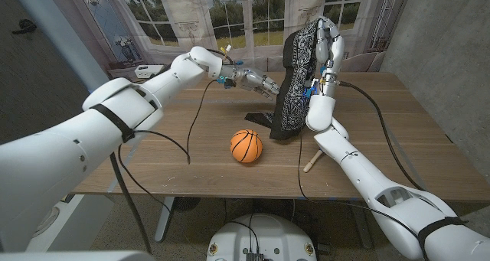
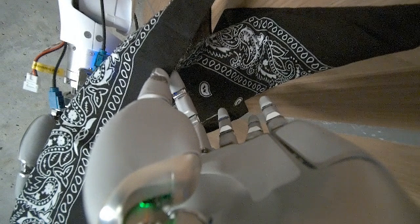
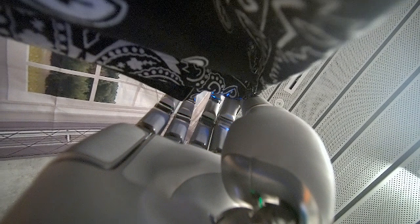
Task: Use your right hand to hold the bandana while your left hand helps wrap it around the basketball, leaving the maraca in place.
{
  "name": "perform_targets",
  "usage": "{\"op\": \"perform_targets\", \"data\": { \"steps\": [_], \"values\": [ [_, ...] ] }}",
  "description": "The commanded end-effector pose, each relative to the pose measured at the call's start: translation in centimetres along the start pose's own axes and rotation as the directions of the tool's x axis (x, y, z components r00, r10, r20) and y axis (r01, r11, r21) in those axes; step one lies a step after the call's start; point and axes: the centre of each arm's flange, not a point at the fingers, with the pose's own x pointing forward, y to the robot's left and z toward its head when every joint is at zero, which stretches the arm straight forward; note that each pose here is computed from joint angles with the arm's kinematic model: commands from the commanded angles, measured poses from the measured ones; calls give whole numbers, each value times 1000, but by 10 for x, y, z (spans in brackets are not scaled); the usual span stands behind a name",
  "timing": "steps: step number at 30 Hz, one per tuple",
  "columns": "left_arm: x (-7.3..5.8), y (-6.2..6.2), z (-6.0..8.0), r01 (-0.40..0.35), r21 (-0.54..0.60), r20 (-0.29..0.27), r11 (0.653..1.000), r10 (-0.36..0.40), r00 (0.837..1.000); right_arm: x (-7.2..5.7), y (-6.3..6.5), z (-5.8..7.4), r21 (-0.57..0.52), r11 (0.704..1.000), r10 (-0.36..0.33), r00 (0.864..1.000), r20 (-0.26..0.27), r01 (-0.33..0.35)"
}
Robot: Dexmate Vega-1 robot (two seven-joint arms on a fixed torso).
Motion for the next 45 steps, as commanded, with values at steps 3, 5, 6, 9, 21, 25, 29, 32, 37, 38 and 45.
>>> {"op": "perform_targets", "data": {
  "steps": [3, 5, 6, 9, 21, 25, 29, 32, 37, 38, 45],
  "values": [
    [-12, -19, 7, -62, -48, 137, 997, 68, 988, 2, -3, -9, -42, 999, -26, 1000, -17, 25],
    [-17, -23, 8, -81, -61, 171, 995, 91, 981, 2, -5, -11, -45, 999, -30, 999, -26, 29],
    [-20, -25, 9, -88, -64, 186, 994, 99, 978, 1, -5, -12, -51, 998, -35, 999, -29, 33],
    [-25, -30, 15, -113, -66, 226, 991, 125, 966, 1, -6, -13, -59, 998, -35, 999, -33, 33],
    [-34, -49, 57, -167, -40, 405, 985, 169, 899, -2, -18, -9, -66, 997, -35, 999, -33, 33],
    [-36, -56, 68, -200, -29, 429, 979, 193, 883, -6, -23, -3, -63, 997, -42, 999, -22, 40],
    [-45, -61, 74, -272, -34, 453, 962, 257, 853, -11, -28, 6, -66, 997, -44, 999, -3, 43],
    [-55, -65, 79, -319, -36, 472, 947, 297, 830, -14, -30, 13, -70, 996, -46, 999, 14, 46],
    [-72, -75, 88, -370, -16, 496, 929, 329, 804, -20, -31, 25, -88, 995, -39, 998, 41, 42],
    [-75, -77, 90, -375, -11, 502, 927, 329, 800, -21, -31, 27, -95, 995, -38, 998, 48, 42],
    [-100, -93, 107, -433, 25, 550, 901, 349, 759, -28, -34, 45, -118, 991, -53, 995, 80, 62]
  ]
}}
